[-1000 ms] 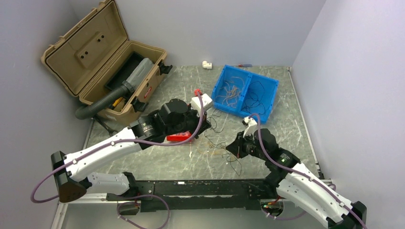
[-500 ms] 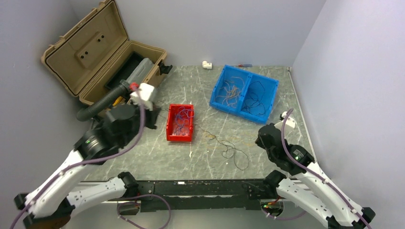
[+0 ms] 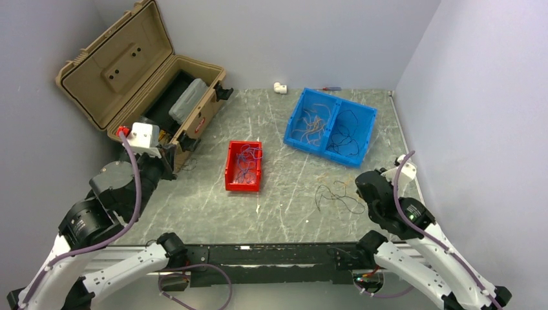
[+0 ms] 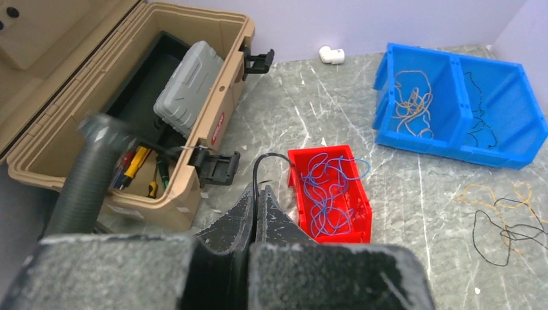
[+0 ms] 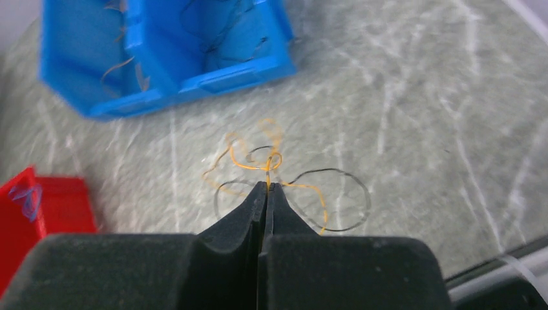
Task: Untangle the cables
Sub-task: Untie the cable, then place the cable in the bin.
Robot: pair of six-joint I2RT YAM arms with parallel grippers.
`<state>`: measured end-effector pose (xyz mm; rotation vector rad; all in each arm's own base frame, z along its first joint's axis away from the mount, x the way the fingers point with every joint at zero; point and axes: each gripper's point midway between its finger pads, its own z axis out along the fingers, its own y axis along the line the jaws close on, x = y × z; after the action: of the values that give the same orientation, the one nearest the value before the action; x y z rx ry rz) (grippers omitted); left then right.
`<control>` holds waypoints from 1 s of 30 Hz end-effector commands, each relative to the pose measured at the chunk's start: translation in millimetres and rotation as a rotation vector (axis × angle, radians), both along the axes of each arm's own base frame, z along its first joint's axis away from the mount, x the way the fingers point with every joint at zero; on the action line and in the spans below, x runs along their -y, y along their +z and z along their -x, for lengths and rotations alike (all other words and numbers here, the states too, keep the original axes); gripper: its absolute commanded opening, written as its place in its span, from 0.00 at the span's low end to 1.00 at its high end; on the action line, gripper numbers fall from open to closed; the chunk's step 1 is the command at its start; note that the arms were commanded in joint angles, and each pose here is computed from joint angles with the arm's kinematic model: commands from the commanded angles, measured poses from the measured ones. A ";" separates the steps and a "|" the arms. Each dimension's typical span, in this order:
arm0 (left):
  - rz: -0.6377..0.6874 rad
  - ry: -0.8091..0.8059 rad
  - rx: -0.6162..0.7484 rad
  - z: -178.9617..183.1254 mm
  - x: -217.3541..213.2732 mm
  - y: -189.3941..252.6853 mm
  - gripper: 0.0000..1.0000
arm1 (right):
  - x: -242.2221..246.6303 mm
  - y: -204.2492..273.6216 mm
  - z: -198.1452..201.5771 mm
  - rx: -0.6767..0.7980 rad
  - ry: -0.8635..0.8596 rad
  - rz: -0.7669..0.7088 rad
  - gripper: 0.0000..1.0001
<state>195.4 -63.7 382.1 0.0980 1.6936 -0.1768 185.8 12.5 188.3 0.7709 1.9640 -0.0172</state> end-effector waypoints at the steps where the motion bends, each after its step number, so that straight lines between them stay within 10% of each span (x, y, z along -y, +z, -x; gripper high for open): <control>1: 0.053 -0.093 0.091 3.9 13.0 23.9 0.00 | -52.6 14.8 -15.1 0.072 0.349 -0.026 0.00; 10: 0.069 -0.501 0.127 12.0 100.7 45.1 0.00 | -192.5 53.1 25.2 0.258 1.227 -0.236 0.00; 17: 0.097 -0.613 0.148 11.5 130.4 68.8 0.00 | -220.3 49.1 35.4 0.223 1.393 -0.294 0.00; 18: 0.102 -0.626 0.147 11.3 134.4 70.7 0.00 | -220.8 48.2 34.8 0.224 1.392 -0.294 0.06; 20: 0.109 -0.651 0.146 10.6 141.9 73.0 0.00 | -218.4 46.4 31.1 0.223 1.366 -0.285 0.61; 22: 0.114 -0.682 0.138 9.1 152.1 71.5 0.00 | -212.7 45.8 24.8 0.232 1.320 -0.260 0.84; 30: 0.135 -0.753 0.110 -5.4 187.7 61.2 0.00 | -172.3 39.2 -3.4 0.212 1.041 -0.150 0.89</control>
<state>197.8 -231.5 424.7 0.6208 1.5373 -0.7478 166.7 210.5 223.6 -0.3878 1.9630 0.9767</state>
